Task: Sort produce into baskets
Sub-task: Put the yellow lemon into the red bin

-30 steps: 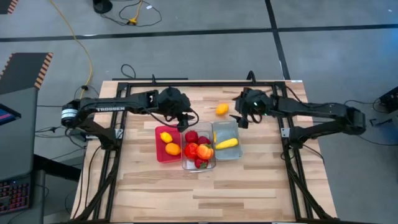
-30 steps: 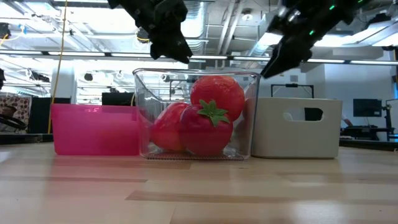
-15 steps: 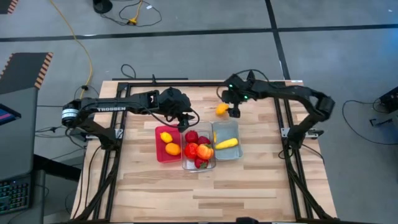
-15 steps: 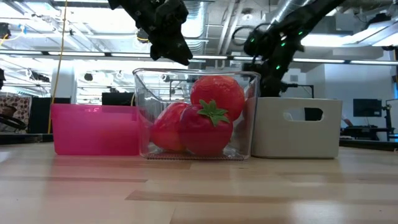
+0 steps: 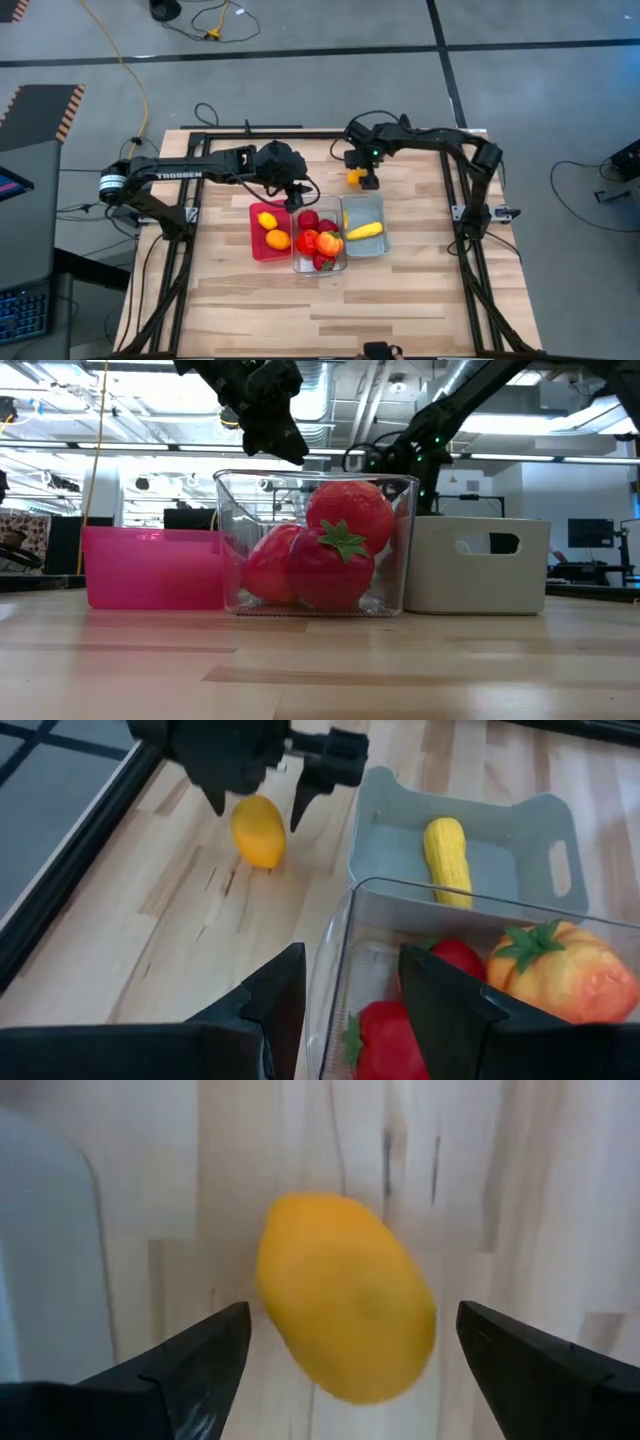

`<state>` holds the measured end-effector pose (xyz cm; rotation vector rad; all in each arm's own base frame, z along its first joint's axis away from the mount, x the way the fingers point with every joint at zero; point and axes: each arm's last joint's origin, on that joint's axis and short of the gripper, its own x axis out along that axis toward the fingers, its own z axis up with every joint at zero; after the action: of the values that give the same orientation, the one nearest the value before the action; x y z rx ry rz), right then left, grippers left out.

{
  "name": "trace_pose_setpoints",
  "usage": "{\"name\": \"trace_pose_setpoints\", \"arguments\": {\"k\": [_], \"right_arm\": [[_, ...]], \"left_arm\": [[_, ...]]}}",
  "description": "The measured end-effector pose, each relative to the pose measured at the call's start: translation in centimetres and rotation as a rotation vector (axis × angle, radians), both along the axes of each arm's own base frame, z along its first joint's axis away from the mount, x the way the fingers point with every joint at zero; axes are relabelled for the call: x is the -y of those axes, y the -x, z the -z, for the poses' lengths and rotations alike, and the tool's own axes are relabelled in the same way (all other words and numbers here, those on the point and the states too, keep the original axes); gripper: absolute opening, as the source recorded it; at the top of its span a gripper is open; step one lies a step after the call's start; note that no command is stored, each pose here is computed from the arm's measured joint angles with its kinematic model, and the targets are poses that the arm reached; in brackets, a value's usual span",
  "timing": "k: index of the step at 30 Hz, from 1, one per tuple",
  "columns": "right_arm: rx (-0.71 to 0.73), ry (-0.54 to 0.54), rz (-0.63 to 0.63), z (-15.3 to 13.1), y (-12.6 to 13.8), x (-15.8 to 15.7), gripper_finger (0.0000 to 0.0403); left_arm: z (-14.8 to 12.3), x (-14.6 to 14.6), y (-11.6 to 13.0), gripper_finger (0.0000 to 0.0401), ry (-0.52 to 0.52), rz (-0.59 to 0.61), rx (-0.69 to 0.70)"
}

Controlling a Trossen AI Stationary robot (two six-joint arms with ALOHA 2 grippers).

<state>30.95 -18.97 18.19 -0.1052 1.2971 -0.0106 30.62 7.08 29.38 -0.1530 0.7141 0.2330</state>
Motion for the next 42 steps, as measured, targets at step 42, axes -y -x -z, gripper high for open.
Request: {"name": "trace_pose_setpoints", "arguments": {"k": [42], "right_arm": [[0.173,0.251,-0.031,-13.3,-6.9,-3.2,0.0241]], "left_arm": [[4.7,4.5,16.5,0.0147,-0.074,-0.076,0.534]]}}
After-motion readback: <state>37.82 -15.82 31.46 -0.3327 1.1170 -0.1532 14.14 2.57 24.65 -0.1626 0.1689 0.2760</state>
